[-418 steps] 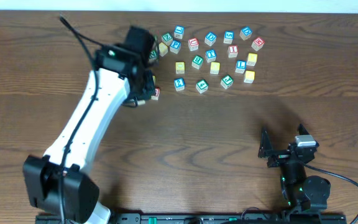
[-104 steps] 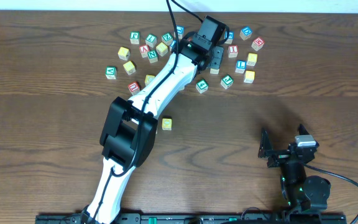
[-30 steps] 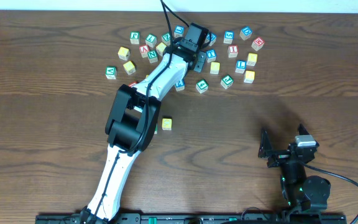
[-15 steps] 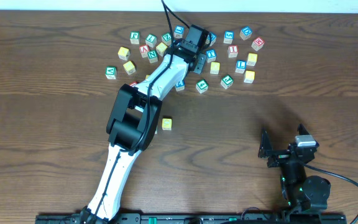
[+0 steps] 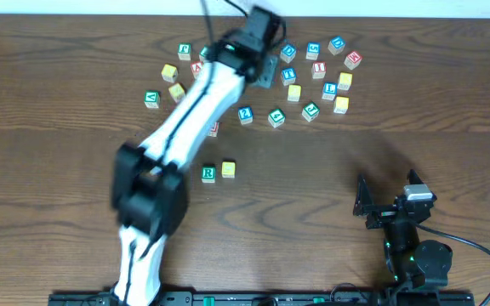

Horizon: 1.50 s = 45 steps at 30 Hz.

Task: Spell out ROBOT
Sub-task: 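Carry the green B block and set it right of the O block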

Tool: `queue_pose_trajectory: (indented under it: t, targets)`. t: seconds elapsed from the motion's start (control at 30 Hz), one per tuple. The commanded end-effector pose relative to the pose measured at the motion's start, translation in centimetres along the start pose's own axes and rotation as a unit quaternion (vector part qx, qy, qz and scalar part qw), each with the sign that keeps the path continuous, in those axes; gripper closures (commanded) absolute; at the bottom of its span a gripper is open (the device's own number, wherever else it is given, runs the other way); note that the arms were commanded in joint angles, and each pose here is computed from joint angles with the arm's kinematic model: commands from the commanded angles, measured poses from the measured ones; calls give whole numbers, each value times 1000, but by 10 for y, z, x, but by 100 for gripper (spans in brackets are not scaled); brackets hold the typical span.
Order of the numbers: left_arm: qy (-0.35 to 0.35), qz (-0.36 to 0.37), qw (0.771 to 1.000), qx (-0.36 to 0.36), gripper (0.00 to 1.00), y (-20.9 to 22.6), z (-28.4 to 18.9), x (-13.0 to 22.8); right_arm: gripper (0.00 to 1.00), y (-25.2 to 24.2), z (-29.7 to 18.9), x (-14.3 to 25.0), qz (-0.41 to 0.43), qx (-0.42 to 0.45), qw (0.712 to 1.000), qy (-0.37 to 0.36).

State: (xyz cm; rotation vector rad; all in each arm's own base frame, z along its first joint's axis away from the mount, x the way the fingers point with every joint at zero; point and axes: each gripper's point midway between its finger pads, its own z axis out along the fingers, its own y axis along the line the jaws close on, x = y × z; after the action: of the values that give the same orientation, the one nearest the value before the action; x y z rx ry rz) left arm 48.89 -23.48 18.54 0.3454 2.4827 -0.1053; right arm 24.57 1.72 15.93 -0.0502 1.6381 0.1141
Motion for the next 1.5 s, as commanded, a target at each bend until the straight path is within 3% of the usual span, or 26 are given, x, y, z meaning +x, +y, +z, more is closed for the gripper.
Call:
queue_pose_trajectory:
  t: [0.0,0.2,0.43,0.73,1.17,1.2,1.47]
  targets:
    - [-12,-45,999,7,70,0,-64,-3,1,1,0,1,-8,-1,1000,0]
    - [119,-81,990,12,71,-14,-87,65,1,1,0,1,-8,-1,1000,0]
    - [228,-90,970,-10,71,-31,-50,149,1,1,0,1,-8,-1,1000,0]
    - [215,-151,964,-41,71,-33,23,221,1,1,0,1,-8,-1,1000,0]
    - [187,-152,969,-59,69,-32,41,236,1,1,0,1,-8,-1,1000,0]
    - [188,-150,969,-59,65,-33,41,237,1,1,0,1,-8,-1,1000,0]
    - [190,-147,969,-59,59,-34,40,238,1,1,0,1,-8,-1,1000,0]
